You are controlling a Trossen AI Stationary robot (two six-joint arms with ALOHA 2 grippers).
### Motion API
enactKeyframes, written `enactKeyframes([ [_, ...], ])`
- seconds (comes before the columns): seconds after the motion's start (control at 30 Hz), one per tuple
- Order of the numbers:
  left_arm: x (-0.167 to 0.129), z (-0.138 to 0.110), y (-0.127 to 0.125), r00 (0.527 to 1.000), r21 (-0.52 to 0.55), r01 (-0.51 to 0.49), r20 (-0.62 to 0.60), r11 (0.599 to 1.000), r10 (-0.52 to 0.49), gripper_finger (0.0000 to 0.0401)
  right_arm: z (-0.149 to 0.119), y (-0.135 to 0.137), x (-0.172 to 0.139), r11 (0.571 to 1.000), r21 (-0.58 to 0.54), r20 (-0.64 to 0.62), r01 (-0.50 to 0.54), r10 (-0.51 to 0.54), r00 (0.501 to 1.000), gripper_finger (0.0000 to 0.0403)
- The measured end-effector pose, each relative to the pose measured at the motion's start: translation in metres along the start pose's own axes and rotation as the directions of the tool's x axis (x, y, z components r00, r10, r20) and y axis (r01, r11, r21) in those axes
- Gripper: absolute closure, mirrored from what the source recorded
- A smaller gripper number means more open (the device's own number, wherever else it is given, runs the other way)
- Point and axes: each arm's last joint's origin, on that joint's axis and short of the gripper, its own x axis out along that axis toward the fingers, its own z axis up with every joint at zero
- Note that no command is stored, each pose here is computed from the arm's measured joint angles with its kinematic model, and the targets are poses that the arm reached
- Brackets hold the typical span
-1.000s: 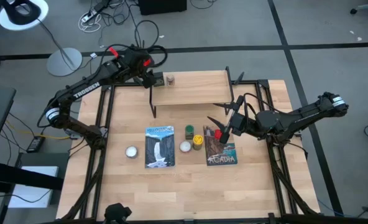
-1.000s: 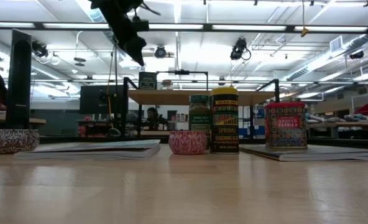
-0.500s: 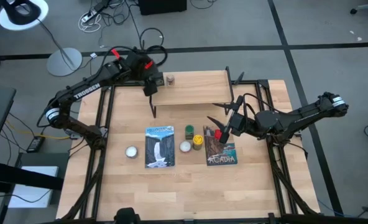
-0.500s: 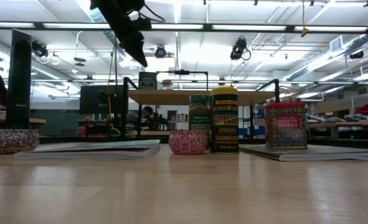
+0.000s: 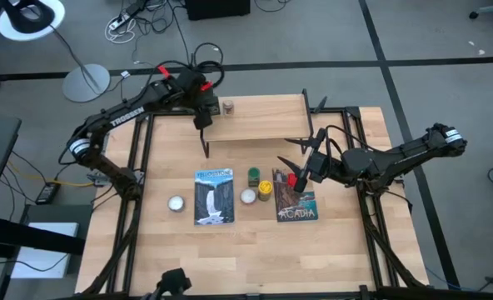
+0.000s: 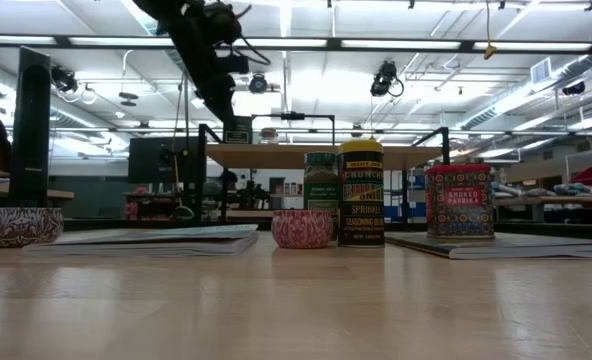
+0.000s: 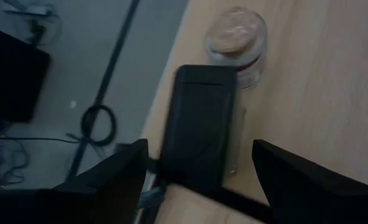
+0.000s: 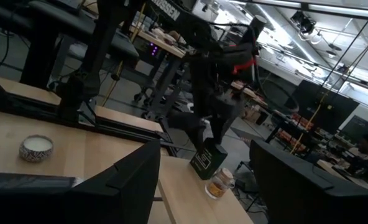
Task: Shelf spices
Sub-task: Remove the black spice from the shelf
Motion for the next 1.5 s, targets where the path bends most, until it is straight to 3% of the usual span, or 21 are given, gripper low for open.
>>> enactKeyframes([
  [0.1,0.008,0.000,-0.002,0.998,-0.003,0.059,0.004,0.998,-0.059,0.0107,0.000,0.000,0.000,1.000,0.000,0.001,0.000,0.000,1.000,0.0155],
  [0.33,0.017,-0.002,-0.003,0.998,-0.001,0.050,-0.045,0.999,-0.050,0.0128,0.000,0.000,0.000,1.000,0.001,0.001,-0.001,0.001,1.000,0.0155],
  [0.43,0.016,-0.003,-0.004,0.997,-0.002,0.054,-0.054,0.999,-0.054,0.0175,0.000,0.000,0.000,1.000,0.001,0.001,-0.001,0.001,1.000,0.0156],
  [0.6,0.014,-0.002,-0.004,0.997,-0.002,0.052,-0.049,0.999,-0.052,0.0286,0.000,0.000,0.000,1.000,0.001,0.001,-0.001,0.001,1.000,0.0162],
  [0.8,0.008,-0.002,-0.006,0.997,-0.002,0.057,-0.044,0.998,-0.057,0.0287,0.000,0.000,0.000,1.000,0.001,0.001,-0.001,0.001,1.000,0.0166],
  [0.97,-0.026,0.000,-0.011,0.998,-0.016,0.061,0.022,0.998,-0.060,0.0287,0.000,0.000,0.000,1.000,0.001,0.001,-0.001,0.001,1.000,0.0167],
  [1.23,-0.099,0.002,-0.038,0.949,-0.046,0.264,0.189,0.963,-0.251,0.0287,0.000,0.000,0.000,1.000,0.002,0.001,-0.001,0.001,1.000,0.0167],
  [1.5,-0.110,-0.006,-0.090,0.911,-0.006,0.407,0.081,0.914,-0.405,0.0287,0.000,0.000,0.000,1.000,0.002,0.002,0.000,0.000,1.000,0.0167],
])
